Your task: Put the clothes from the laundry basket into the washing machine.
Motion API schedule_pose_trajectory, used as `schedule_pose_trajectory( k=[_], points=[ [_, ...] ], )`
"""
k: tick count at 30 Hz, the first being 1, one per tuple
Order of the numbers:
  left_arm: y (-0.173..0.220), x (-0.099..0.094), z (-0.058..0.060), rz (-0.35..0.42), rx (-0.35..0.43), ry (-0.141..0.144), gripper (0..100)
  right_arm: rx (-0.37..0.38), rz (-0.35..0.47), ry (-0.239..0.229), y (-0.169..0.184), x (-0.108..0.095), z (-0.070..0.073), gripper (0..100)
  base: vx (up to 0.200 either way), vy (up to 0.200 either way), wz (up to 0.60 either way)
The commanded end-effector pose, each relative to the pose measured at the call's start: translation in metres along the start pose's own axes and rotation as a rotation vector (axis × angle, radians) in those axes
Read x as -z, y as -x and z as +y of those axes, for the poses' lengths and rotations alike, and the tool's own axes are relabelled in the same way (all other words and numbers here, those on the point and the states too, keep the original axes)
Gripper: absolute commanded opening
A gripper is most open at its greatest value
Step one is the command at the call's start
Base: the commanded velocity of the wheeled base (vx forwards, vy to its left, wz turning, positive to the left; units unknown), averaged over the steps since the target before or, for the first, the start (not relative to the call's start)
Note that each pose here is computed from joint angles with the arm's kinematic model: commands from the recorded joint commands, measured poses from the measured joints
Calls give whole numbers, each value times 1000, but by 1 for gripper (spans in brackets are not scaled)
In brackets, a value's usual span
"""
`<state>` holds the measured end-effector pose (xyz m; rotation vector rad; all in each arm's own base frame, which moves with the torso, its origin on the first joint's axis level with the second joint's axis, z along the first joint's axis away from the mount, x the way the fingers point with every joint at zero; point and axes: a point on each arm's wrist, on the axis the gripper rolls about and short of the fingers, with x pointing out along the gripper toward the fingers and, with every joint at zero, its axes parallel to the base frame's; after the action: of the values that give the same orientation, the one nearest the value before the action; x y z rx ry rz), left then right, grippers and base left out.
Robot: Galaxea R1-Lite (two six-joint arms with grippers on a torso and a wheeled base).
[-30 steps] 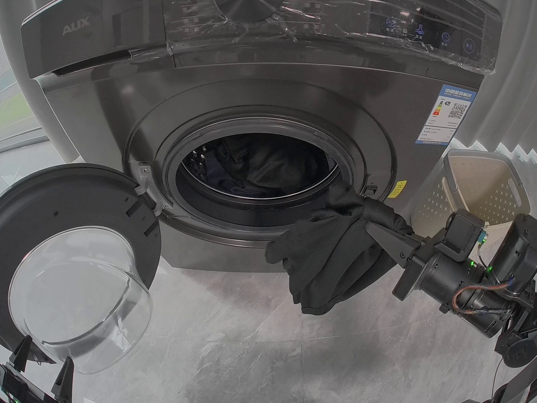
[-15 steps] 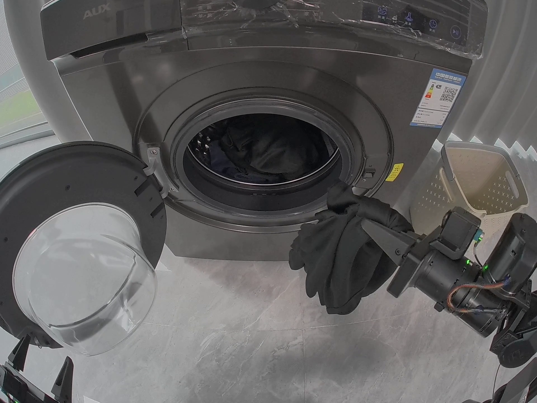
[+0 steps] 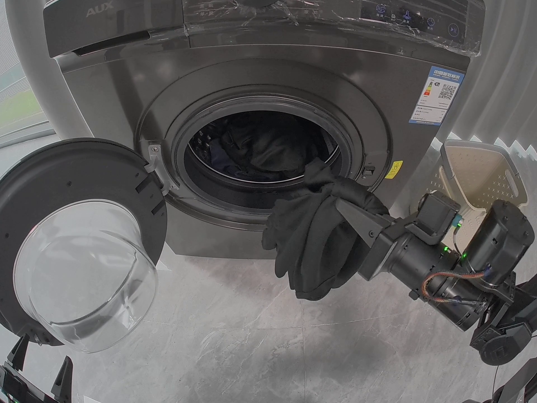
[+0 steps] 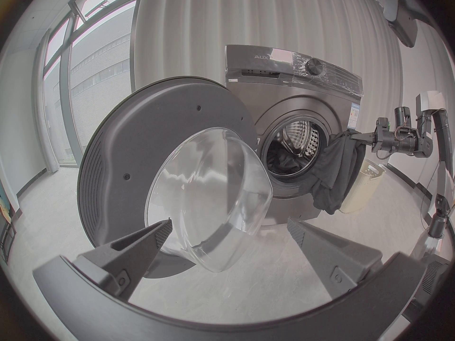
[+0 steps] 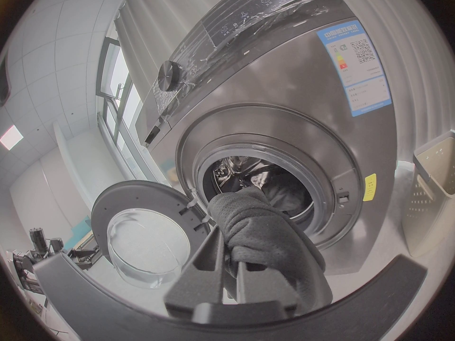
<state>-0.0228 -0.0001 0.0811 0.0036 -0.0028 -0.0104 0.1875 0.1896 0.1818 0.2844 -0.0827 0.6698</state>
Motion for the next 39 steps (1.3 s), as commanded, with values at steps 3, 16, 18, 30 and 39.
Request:
schedule_pose_trajectory(
  k=[3,16,18,30,39],
  points=[
    [0,5,0,0,2,5,100,-23,-40,-26,-28,18,7,0,0,0,0],
    [14,-79,-3,-219,152,-25,100,-84,-80,-43,-37,16,19,0,0,0,0],
    [9,-81,-4,-188,194,-20,100,-99,-88,-47,-39,14,20,0,0,0,0],
    [-93,-93,-17,215,556,79,100,-88,-96,-33,-44,9,15,0,0,0,0],
    [-146,-87,-48,270,656,52,100,-108,-85,-32,-50,13,17,0,0,0,0]
  ],
)
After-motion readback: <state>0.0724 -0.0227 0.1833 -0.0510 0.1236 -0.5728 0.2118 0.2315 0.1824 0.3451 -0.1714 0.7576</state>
